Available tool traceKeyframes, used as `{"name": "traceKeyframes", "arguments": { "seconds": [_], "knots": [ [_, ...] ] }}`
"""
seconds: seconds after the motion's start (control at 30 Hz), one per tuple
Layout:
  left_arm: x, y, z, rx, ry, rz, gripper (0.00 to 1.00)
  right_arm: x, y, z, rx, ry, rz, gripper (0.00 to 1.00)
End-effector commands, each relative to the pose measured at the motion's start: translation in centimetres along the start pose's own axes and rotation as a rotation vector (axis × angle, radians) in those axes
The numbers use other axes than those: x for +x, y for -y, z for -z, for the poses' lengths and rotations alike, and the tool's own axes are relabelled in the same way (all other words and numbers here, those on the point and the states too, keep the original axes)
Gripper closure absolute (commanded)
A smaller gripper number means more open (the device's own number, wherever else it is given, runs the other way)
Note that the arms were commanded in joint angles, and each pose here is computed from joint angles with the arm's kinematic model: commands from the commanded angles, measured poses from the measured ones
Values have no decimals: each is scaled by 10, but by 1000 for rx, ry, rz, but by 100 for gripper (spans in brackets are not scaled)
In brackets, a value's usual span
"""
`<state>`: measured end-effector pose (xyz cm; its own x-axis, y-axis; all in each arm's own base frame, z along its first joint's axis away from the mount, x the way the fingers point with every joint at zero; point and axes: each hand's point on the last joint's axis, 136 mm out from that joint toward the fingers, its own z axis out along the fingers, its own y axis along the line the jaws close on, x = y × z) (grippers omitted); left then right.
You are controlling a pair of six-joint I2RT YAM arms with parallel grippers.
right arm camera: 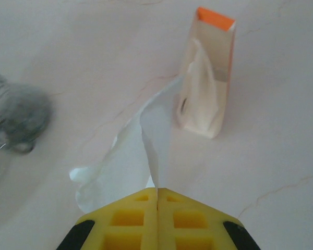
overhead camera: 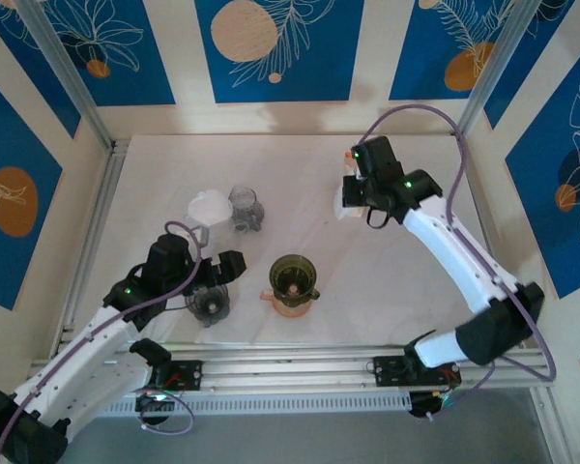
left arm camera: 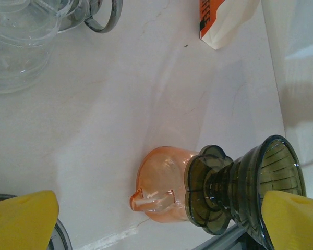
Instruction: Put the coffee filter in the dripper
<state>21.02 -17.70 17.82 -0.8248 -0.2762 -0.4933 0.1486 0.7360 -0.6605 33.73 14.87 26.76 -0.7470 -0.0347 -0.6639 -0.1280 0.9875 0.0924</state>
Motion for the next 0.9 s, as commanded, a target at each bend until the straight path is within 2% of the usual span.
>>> {"name": "traceKeyframes", "arguments": {
  "seconds": [0.0,0.27,0.47,0.67,0.87],
  "knots": [
    [5,2,4,16,-12,-4,0,39,-16,35,-90,-89,-9,100],
    [5,9,8,39,-23,-30,0,101,-62,118,-303,-346,7,100],
    [4,12,8,49,-23,-35,0,121,-97,148,-401,-547,-32,100],
    [5,15,6,67,-36,-34,0,135,-119,134,-391,-707,-93,100],
    [6,19,7,87,-44,-33,0,128,-124,106,-349,-729,-192,100]
  ]
}}
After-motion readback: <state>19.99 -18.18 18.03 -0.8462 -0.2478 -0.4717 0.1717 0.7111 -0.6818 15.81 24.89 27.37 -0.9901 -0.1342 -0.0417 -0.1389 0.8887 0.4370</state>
